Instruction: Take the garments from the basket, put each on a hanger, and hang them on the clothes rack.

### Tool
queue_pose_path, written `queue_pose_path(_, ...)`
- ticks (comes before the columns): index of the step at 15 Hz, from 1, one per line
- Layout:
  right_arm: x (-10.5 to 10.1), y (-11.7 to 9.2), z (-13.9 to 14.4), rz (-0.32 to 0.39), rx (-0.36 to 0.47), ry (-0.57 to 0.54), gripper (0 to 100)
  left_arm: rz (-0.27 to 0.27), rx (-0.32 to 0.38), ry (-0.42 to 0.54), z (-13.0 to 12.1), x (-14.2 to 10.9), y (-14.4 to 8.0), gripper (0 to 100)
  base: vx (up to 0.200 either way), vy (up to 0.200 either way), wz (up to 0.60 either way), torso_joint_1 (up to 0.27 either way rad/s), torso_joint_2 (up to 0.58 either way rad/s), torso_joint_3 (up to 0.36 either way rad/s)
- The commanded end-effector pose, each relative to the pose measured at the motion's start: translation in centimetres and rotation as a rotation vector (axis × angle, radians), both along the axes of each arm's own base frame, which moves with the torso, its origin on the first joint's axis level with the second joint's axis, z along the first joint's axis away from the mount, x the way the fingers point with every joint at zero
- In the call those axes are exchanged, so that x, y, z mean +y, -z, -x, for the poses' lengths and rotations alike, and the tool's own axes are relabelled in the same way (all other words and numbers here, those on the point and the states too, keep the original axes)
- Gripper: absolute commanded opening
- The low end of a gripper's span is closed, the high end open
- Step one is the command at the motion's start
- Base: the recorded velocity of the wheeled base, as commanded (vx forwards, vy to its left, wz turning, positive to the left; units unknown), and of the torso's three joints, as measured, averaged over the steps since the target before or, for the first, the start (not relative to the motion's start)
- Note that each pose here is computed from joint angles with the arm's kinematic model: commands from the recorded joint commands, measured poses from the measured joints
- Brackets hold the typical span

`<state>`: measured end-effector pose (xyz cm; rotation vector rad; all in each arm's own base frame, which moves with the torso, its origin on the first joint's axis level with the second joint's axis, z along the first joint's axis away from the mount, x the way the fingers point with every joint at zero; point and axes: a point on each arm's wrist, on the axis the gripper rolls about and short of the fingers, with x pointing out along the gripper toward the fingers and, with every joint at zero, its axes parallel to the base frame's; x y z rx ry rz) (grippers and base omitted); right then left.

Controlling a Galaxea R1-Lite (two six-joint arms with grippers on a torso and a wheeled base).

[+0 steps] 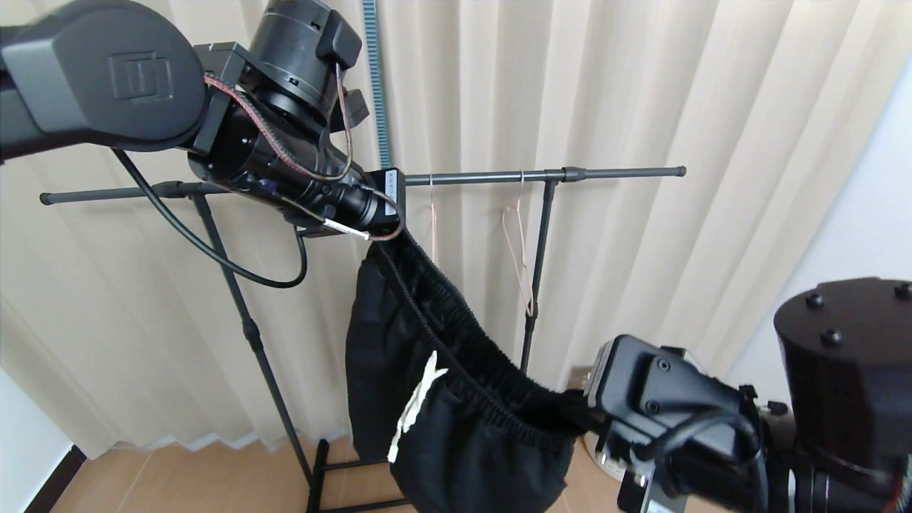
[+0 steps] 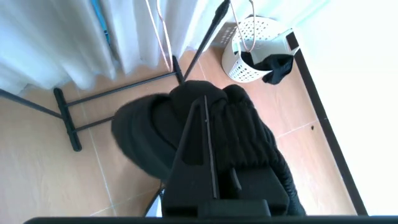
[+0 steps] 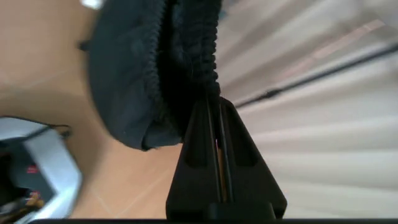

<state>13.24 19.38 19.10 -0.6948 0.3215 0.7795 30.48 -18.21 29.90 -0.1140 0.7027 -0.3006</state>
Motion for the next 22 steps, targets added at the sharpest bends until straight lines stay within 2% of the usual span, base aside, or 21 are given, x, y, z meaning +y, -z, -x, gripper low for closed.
queue_pose_path(1,4.4,1.0,4.4,-0.065,0.101,-0.118,0,0.014,0.004,0.021,-1.0,-0.9,0.4,0,0.0,0.0,0.0,0.0,0.0,0.0)
queue_pose_path(3,7.2,2.0,5.4,-0.115,0.176,-0.106,0,0.011,0.006,0.025,-1.1,-1.1,0.6,0,0.0,0.0,0.0,0.0,0.0,0.0)
queue_pose_path(6,11.0,2.0,4.9,-0.265,0.243,0.037,0,0.011,0.009,0.037,-0.9,-1.5,0.7,0,0.0,0.0,0.0,0.0,0.0,0.0)
queue_pose_path(8,11.5,1.0,4.7,-0.333,0.26,0.061,0,0.011,0.008,0.037,-0.8,-1.4,0.6,0,0.0,0.0,0.0,0.0,0.0,0.0)
queue_pose_path(10,11.0,0.7,4.1,-0.34,0.247,0.092,0,0.011,0.009,0.035,-0.8,-1.4,0.6,0,0.0,0.0,0.0,0.0,0.0,0.0)
queue_pose_path(11,9.5,0.2,2.8,-0.314,0.202,0.141,0,0.008,0.011,0.032,-0.8,-1.3,0.6,0,0.0,0.0,0.0,0.0,0.0,0.0)
queue_pose_path(12,8.9,0.1,2.4,-0.29,0.186,0.146,0,0.007,0.012,0.032,-0.8,-1.3,0.6,0,0.0,0.0,0.0,0.0,0.0,0.0)
queue_pose_path(13,6.6,-0.3,1.0,-0.204,0.139,0.183,0,0.006,0.012,0.029,-0.7,-1.1,0.5,0,0.0,0.0,0.0,0.0,0.0,0.0)
queue_pose_path(15,4.4,-0.7,-1.0,-0.144,0.107,0.251,0,-0.013,0.021,0.022,-0.1,-0.1,-0.1,0,0.0,0.0,0.0,0.0,0.0,0.0)
queue_pose_path(16,3.1,-0.8,-2.9,-0.12,0.082,0.316,0,-0.055,0.046,0.034,0.5,0.6,-0.2,0,0.0,0.0,0.0,0.0,0.0,0.0)
queue_pose_path(18,0.9,-1.3,-6.7,-0.116,0.04,0.445,0,-0.1,0.084,0.039,1.7,1.9,0.1,0,0.0,0.0,0.0,0.0,0.0,0.0)
queue_pose_path(19,0.5,-1.3,-8.2,-0.121,0.035,0.493,0,-0.126,0.094,0.056,2.3,2.3,0.4,0,0.0,0.0,0.0,0.0,0.0,0.0)
queue_pose_path(20,-0.2,-1.3,-11.1,-0.134,0.033,0.57,0,-0.173,0.119,0.084,3.4,2.9,1.2,0,0.0,0.0,0.0,0.0,0.0,0.0)
queue_pose_path(22,-0.5,-0.4,-15.1,-0.144,0.039,0.653,0,-0.235,0.168,0.125,5.1,3.5,2.8,0,0.0,0.0,0.0,0.0,0.0,0.0)
